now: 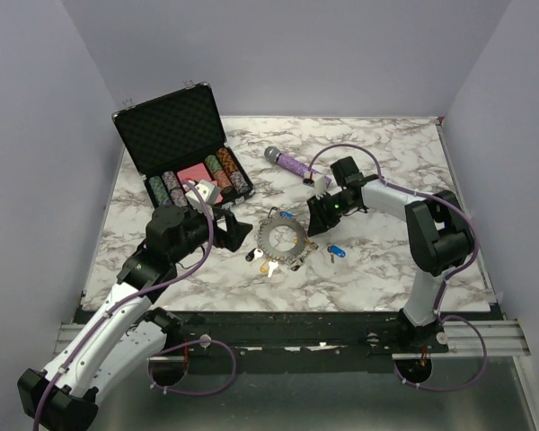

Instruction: Put the keys on the keyring

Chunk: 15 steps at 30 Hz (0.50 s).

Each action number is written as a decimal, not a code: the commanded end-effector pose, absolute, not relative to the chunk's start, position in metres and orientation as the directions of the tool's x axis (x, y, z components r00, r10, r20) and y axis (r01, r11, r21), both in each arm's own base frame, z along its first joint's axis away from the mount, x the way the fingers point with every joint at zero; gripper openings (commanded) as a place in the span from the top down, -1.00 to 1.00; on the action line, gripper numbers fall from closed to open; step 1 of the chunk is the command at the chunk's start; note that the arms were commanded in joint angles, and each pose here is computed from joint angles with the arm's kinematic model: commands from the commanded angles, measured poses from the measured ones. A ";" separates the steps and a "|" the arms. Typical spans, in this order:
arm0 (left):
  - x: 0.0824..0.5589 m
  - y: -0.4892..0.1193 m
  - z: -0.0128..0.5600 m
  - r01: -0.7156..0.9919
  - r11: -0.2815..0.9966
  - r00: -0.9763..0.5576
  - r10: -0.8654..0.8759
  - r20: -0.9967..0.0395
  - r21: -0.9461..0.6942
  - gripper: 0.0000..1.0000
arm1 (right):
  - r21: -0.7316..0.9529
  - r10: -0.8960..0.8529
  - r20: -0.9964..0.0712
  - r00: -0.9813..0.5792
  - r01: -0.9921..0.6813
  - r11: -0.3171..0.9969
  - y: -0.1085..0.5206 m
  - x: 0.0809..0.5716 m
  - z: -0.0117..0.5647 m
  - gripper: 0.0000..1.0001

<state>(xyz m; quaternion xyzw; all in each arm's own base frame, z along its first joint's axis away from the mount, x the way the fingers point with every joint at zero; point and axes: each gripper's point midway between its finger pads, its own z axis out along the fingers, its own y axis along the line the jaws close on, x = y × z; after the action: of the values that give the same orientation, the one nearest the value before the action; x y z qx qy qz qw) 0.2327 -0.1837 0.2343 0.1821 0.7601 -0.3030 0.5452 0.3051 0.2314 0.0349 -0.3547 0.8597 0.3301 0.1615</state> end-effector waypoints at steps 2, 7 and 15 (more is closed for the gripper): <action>0.230 -0.184 0.244 0.622 0.740 -0.322 -0.056 -0.945 -0.256 -0.93 | 0.469 -0.497 -0.484 -0.720 -0.693 0.547 0.230 0.304 0.022 0.31; 0.229 -0.185 0.246 0.626 0.736 -0.318 -0.061 -0.946 -0.258 -0.93 | 0.475 -0.496 -0.479 -0.724 -0.689 0.548 0.230 0.304 0.019 0.39; 0.229 -0.185 0.246 0.628 0.734 -0.320 -0.062 -0.945 -0.260 -0.93 | 0.481 -0.488 -0.480 -0.729 -0.684 0.549 0.232 0.305 0.019 0.46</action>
<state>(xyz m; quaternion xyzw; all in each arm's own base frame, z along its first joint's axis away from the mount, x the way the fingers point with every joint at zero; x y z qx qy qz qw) 0.2322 -0.1842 0.2344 0.1830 0.7597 -0.3044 0.5447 0.3047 0.2318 0.0250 -0.3457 0.8648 0.3315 0.1504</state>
